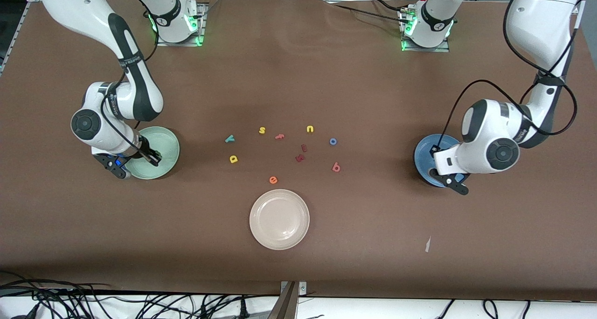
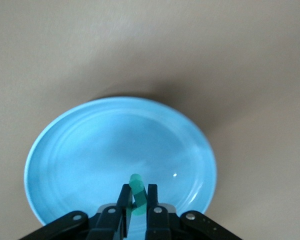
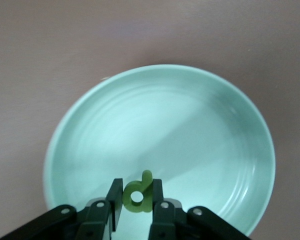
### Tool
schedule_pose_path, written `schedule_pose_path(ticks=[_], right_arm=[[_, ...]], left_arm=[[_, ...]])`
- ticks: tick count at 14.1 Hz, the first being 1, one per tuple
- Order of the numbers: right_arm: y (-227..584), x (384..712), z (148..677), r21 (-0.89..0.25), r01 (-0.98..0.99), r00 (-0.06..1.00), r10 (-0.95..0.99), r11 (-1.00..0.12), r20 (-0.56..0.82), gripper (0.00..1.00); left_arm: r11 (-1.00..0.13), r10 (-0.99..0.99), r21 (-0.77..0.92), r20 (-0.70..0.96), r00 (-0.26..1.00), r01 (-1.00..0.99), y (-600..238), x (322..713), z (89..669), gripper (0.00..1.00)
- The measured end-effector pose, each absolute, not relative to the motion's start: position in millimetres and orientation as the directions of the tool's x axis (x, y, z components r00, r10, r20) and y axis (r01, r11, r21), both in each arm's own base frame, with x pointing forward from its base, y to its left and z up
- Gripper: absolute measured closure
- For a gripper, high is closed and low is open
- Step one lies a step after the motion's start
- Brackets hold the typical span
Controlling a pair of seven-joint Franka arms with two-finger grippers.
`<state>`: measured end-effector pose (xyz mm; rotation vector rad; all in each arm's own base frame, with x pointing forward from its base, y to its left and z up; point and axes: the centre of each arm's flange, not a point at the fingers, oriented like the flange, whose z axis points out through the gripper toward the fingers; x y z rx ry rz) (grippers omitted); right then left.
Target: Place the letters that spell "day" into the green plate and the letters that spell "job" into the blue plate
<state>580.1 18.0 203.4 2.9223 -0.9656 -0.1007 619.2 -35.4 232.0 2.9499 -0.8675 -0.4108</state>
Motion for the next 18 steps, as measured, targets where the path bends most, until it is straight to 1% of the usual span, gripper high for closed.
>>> schedule_pose_path(ticks=[1, 2, 3, 5, 6, 7, 8, 9, 11, 13, 16, 18], right_arm=[[12.2, 578.4, 196.9, 0.082, -0.595, 0.8, -0.599, -0.8, -0.042, 0.7], [8.9, 577.9, 194.3, 0.085, -0.597, 0.798, -0.602, -0.798, -0.044, 0.64], [8.2, 578.1, 194.9, 0.085, -0.597, 0.798, -0.601, -0.798, -0.045, 0.54], [14.4, 580.9, 204.4, 0.078, -0.591, 0.802, -0.595, -0.803, -0.051, 0.37], [22.2, 583.5, 214.1, 0.071, -0.588, 0.804, -0.592, -0.806, -0.06, 0.25], [34.6, 586.5, 225.4, 0.06, -0.592, 0.801, -0.594, -0.804, -0.067, 0.16], [51.2, 589.4, 236.1, 0.048, -0.601, 0.794, -0.603, -0.798, -0.072, 0.04], [72.9, 592.0, 245.7, 0.032, -0.616, 0.784, -0.616, -0.787, -0.074, 0.0], [120.6, 592.2, 256.3, 0.004, -0.64, 0.766, -0.638, -0.769, -0.079, 0.0], [158.1, 587.6, 256.3, -0.021, -0.66, 0.749, -0.657, -0.751, -0.082, 0.0], [198.1, 582.3, 242.9, -0.06, -0.715, 0.699, -0.712, -0.697, -0.065, 0.0], [221.0, 578.0, 226.1, -0.085, -0.739, 0.673, -0.738, -0.668, -0.052, 0.0]], left_arm=[[-0.836, -0.547, 0.117, -0.24, 0.802, -0.535, -32.1, 619.3, 230.4, 0.71], [-0.834, -0.551, 0.118, -0.235, 0.8, -0.54, -34.7, 620.4, 231.9, 0.6], [-0.833, -0.552, 0.116, -0.224, 0.803, -0.541, -41.8, 623.3, 236.3, 0.51], [-0.861, -0.508, 0.117, -0.202, 0.837, -0.495, -69.6, 627.7, 246.9, 0.31], [-0.883, -0.469, 0.117, -0.195, 0.861, -0.454, -91.1, 627.4, 251.5, 0.22], [-0.904, -0.426, 0.121, -0.189, 0.885, -0.41, -116.6, 625.6, 256.4, 0.11], [-0.922, -0.384, 0.132, -0.187, 0.904, -0.364, -142.9, 622.0, 260.6, 0.02], [-0.935, -0.348, 0.143, -0.19, 0.918, -0.325, -168.4, 616.6, 263.2, 0.0], [-0.955, -0.283, 0.147, -0.201, 0.938, -0.257, -217.6, 602.7, 265.1, 0.0], [-0.968, -0.233, 0.139, -0.175, 0.957, -0.21, -265.1, 589.1, 263.7, 0.0], [-0.98, -0.166, 0.135, -0.146, 0.975, -0.147, -326.5, 560.1, 243.9, 0.0], [-0.984, -0.126, 0.141, -0.121, 0.985, -0.109, -349.3, 540.5, 224.7, 0.0]])
